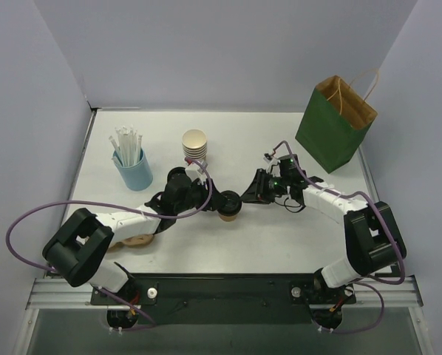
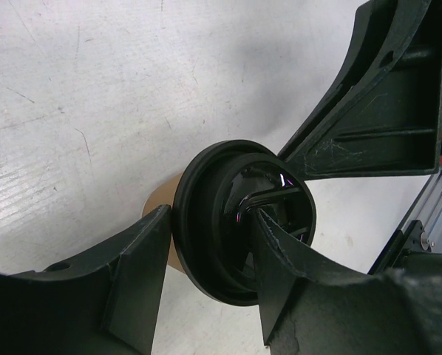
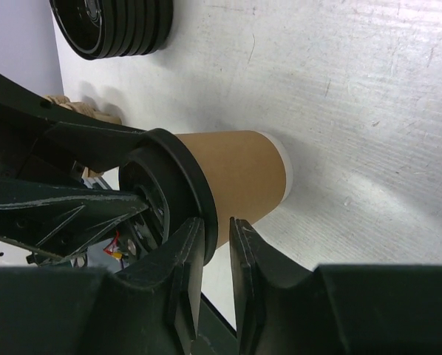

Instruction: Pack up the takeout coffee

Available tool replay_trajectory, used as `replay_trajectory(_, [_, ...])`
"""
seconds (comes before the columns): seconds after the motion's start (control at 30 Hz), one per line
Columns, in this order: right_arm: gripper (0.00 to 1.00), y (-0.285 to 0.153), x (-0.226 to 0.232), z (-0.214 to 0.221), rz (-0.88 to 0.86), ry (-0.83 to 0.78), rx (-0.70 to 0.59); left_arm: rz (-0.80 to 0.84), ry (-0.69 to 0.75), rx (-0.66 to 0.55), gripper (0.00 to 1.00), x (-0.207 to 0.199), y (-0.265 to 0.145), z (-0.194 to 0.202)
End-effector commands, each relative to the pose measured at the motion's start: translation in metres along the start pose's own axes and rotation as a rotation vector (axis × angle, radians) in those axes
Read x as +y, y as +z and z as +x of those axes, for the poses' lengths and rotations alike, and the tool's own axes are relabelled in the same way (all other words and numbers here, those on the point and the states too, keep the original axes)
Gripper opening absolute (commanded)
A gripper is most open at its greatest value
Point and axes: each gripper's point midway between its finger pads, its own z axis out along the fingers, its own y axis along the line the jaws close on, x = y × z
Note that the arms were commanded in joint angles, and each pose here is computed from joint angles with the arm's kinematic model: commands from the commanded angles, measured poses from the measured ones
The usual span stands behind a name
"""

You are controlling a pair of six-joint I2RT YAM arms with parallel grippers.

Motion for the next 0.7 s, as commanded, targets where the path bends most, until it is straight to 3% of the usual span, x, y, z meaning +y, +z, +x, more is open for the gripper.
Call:
replay_trajectory(0.0, [0.19, 0.004, -0.053, 0.038, 0.161, 0.044, 0.025, -0.227, 0.004, 0.231, 0.55, 0.068, -0.015, 0.079])
replay_trajectory(0.33, [0.18, 0.004, -0.077, 0.055, 0.212, 0.067, 0.0, -0.258, -0.004, 0.245, 0.55, 0.08, -0.017, 0.092])
replay_trajectory(0.67, [0.27, -0.019, -0.001, 0.009, 0.017, -0.017, -0.056, -0.21, -0.014, 0.22, 0.55, 0.056, -0.01, 0.068])
